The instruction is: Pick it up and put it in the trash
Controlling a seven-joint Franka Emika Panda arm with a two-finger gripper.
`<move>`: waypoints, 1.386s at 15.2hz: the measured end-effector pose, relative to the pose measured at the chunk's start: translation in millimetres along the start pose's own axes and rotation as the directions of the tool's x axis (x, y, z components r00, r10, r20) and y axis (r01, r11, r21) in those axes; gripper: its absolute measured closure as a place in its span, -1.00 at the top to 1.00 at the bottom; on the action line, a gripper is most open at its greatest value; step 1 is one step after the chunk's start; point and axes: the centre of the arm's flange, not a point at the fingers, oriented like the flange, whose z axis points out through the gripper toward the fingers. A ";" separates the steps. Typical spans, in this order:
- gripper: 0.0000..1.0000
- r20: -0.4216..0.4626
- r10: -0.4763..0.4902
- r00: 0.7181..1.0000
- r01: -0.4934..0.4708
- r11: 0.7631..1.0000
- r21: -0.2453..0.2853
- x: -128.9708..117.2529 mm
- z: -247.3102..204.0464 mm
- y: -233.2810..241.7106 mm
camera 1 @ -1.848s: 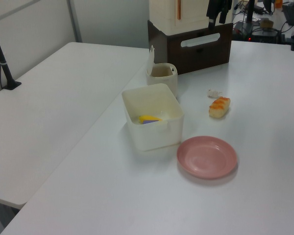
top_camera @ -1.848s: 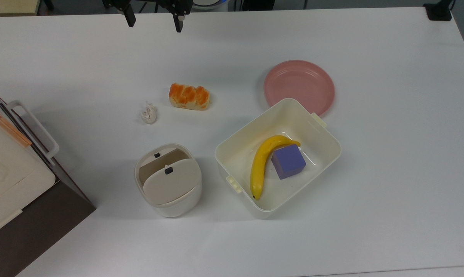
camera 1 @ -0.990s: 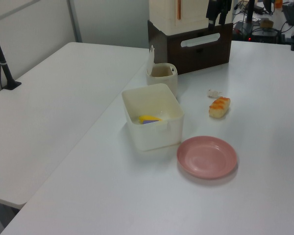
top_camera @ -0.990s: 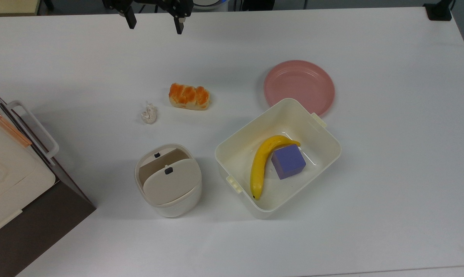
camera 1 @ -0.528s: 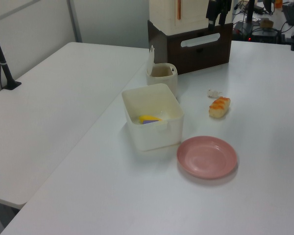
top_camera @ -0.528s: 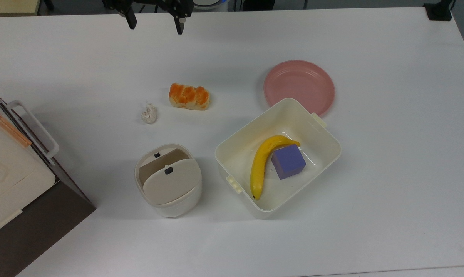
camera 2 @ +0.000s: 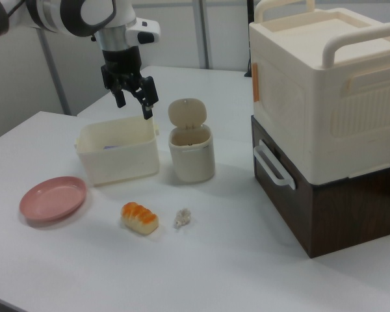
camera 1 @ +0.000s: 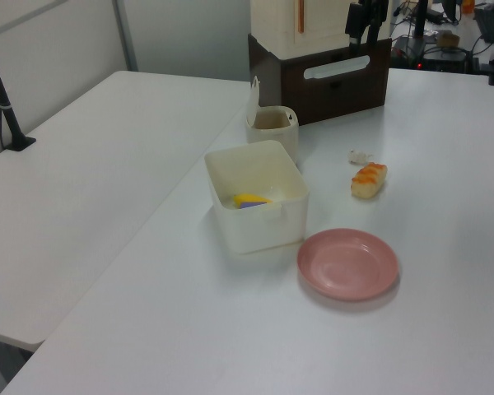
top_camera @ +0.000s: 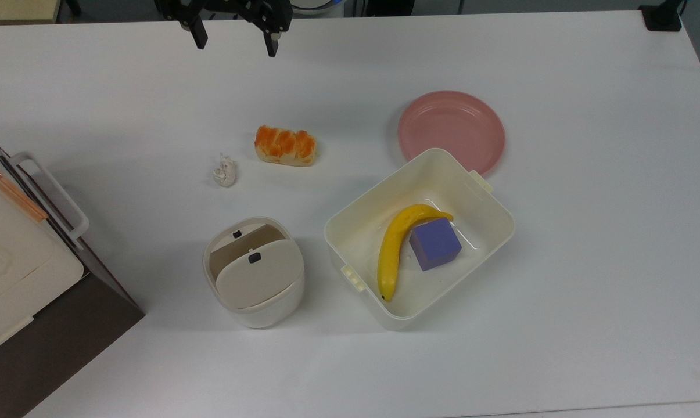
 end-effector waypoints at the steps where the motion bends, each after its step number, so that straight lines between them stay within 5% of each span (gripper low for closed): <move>1: 1.00 0.002 0.000 1.000 0.000 1.000 0.000 0.5 1.2 0.1; 21: 1.00 0.013 -0.031 0.999 0.031 1.000 -0.001 0.1 4.8 -6.3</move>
